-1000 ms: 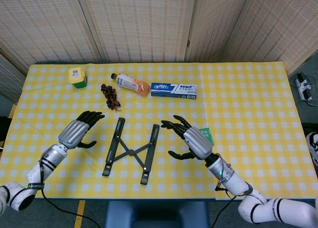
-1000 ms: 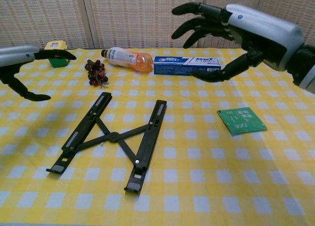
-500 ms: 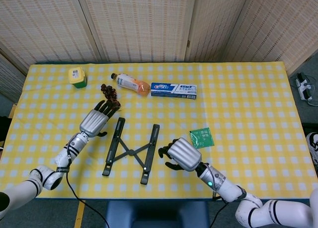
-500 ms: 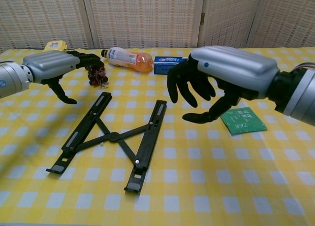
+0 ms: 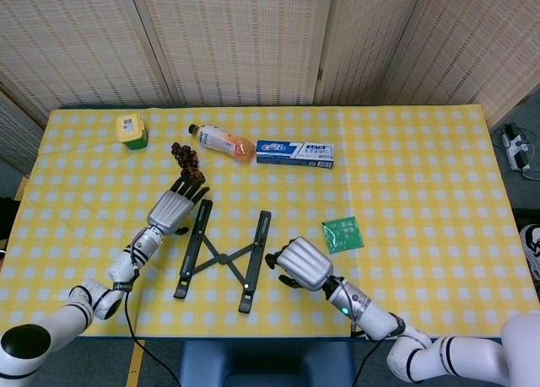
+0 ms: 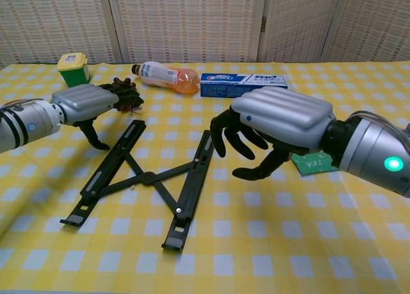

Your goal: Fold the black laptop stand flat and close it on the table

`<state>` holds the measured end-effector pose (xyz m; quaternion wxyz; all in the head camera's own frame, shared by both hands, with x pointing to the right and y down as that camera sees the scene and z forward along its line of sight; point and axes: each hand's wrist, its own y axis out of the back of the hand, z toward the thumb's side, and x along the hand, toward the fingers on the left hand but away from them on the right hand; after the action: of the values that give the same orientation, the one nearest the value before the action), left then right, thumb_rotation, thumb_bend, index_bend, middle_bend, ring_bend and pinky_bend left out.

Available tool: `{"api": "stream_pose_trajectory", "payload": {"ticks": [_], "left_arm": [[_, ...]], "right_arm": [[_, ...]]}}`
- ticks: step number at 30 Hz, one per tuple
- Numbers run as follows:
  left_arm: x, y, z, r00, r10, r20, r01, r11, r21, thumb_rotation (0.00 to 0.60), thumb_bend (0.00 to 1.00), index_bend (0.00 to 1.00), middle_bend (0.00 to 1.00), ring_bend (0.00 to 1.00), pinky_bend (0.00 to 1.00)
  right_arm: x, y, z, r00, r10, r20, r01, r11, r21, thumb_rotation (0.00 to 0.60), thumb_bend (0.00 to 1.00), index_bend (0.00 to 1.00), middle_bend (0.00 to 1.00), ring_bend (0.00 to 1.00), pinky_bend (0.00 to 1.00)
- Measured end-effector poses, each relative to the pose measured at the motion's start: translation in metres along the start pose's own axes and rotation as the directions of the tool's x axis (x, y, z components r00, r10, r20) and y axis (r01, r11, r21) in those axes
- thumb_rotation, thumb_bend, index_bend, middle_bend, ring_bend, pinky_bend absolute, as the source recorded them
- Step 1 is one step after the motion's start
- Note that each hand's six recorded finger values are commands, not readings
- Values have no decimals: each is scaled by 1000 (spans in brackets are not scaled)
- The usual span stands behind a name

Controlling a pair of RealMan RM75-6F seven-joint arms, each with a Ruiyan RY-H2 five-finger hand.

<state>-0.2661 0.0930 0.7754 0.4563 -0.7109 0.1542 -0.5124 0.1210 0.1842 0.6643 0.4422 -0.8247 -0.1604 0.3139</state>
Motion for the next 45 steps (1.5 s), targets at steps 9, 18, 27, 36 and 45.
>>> {"api": "stream_pose_trajectory", "payload": {"ticks": [9,18,27,36,45], "left_arm": [[-3,-3,10,1000,2,18,-1,998,-60,600,192,0,0,0,0],[-6,-2,21,999,0,35,4,993,-116,600,192,0,0,0,0],[-9,0,29,999,-7,49,16,985,-172,600,192,0,0,0,0],[-10,1,32,999,-14,52,23,983,-183,600,191,0,0,0,0],[-11,0,33,998,-19,55,30,980,-199,600,192,0,0,0,0]], "right_arm": [[-8,-31,-6,999,40,18,-42,992,116,600,227,561,772,775,773],[-20,-50,-2,999,34,-5,-32,982,185,600,228,561,772,775,773],[-29,-58,1,999,25,-30,-18,975,221,600,228,561,772,777,773],[-34,-66,4,999,29,-45,-16,965,261,600,227,561,772,775,773],[-40,-72,7,999,20,-50,-5,960,281,600,228,561,772,776,773]]}}
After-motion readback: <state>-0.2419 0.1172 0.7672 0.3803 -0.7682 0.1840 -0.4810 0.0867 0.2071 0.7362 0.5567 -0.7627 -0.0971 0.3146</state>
